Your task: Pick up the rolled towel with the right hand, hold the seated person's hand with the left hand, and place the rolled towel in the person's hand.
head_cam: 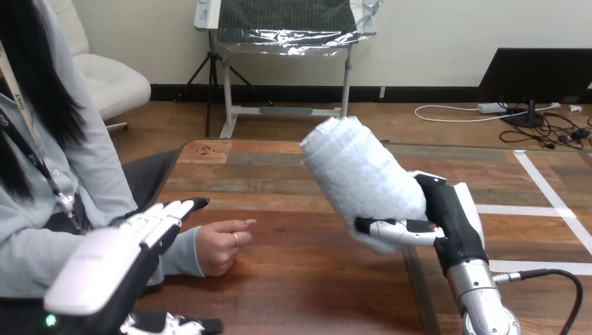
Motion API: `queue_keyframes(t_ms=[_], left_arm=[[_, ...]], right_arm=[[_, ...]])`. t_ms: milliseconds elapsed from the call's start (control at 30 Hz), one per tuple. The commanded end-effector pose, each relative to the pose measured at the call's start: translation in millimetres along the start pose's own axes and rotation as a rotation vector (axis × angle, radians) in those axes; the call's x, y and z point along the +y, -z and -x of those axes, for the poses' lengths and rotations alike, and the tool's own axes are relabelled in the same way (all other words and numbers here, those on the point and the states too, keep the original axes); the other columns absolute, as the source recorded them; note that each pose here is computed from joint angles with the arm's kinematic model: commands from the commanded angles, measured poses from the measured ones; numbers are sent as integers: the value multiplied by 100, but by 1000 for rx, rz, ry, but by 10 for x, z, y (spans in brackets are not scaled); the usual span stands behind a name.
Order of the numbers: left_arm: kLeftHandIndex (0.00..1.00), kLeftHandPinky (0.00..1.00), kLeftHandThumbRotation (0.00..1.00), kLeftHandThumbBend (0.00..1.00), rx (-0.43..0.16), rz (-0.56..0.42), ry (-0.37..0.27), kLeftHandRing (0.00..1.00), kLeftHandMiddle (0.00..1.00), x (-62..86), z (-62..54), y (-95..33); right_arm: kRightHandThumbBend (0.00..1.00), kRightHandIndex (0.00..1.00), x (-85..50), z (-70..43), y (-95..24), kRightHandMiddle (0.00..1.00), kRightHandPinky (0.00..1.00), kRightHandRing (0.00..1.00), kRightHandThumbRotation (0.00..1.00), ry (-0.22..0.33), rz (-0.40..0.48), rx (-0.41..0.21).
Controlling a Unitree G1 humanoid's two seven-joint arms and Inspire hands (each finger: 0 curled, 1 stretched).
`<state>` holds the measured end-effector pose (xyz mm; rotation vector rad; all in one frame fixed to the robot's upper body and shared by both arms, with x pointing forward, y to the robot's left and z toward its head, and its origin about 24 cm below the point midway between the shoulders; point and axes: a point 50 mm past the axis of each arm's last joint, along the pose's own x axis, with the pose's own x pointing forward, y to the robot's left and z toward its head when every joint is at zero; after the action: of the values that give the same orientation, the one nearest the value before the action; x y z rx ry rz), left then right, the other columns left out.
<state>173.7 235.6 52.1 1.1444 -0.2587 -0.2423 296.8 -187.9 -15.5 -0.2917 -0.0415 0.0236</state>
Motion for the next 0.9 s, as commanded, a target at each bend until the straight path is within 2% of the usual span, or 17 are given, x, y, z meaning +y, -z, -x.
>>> queue_keyframes(t_ms=[0,233,867], left_arm=[[90,87,31,100,-81,-106,-25,92,91,248,-217,-19],[87,84,27,100,-83,-143,-11,90,89,357,-285,33],[87,81,32,100,-74,-246,21,90,90,598,-449,134]], right_arm=[[74,46,-59,-196,-376,42,29,34,0,35,-39,-218],[74,45,-53,-154,-380,42,28,33,0,19,-55,-247],[72,44,-61,-57,-328,39,26,31,0,-10,-72,-262]])
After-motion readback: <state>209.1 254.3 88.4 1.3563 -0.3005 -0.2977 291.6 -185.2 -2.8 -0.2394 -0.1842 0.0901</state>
